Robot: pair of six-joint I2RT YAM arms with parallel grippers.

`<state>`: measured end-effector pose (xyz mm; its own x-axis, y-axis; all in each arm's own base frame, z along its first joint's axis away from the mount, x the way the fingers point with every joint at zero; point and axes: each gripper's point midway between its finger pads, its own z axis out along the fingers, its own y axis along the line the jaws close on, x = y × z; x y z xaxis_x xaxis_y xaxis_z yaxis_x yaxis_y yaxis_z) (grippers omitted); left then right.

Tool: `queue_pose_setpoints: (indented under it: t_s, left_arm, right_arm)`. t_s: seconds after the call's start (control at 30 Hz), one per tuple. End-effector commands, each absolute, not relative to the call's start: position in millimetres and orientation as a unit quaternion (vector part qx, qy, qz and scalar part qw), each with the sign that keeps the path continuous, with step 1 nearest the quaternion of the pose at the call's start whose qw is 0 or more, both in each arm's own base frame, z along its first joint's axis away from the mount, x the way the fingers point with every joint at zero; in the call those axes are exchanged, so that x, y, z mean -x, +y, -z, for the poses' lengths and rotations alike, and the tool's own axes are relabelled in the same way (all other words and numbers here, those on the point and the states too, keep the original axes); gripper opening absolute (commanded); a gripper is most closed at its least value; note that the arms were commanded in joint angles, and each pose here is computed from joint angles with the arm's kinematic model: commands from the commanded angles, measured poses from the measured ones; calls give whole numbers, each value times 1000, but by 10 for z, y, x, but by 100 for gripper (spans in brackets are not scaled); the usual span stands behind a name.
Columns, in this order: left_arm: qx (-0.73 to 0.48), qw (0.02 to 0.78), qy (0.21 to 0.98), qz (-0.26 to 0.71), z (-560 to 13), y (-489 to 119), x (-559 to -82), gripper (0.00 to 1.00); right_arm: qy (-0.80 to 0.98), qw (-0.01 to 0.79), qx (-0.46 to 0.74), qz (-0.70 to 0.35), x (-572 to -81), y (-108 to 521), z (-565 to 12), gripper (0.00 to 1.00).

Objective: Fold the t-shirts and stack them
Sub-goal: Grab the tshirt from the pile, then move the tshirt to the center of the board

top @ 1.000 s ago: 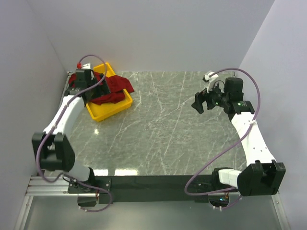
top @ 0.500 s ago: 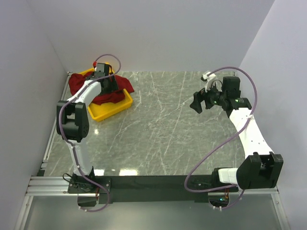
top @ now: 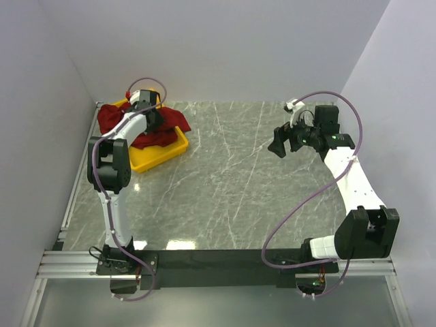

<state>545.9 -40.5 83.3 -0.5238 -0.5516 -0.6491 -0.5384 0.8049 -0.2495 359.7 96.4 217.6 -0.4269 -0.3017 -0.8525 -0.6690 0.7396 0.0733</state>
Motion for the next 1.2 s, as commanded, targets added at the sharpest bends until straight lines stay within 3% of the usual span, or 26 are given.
queue_pose_setpoints:
  t_s: [0.0,0.07,0.17,0.2,0.33,0.43,0.63,0.97,1.17]
  left_arm:
    - [338,422,841,21,-1133,-339,-5709,53]
    - [337,425,840,20,-1124,-313,-5735,47]
    - [331,427,842,20,-1134,-260,-5757,29]
    - [326,429,842,19,-1152,-244,-5757,17]
    - [302,460,834,34,-1418,-262,-5761,0]
    - [277,490,825,58,-1746,-325,-5725,0]
    - [193,589,765,176,-3029,-772,-5468,0]
    - [52,685,615,386,-5204,-1915,-4305,0]
    - [16,725,512,461,-6298,-2351,-3668,0]
  right_arm:
    - [801,471,306,-208,-3686,979,-2392,100]
    - [800,472,306,-208,-3695,982,-2397,100]
    - [799,471,309,-210,-3696,993,-2403,100]
    - [799,472,308,-209,-3695,987,-2412,100]
    - [797,473,312,-210,-3688,998,-2432,100]
    - [795,476,314,-207,-3677,989,-2457,100]
    - [793,490,307,-191,-3646,860,-2578,99]
    - [774,535,297,-162,-3556,727,-2914,99]
    - [768,556,279,-152,-3521,674,-3057,99]
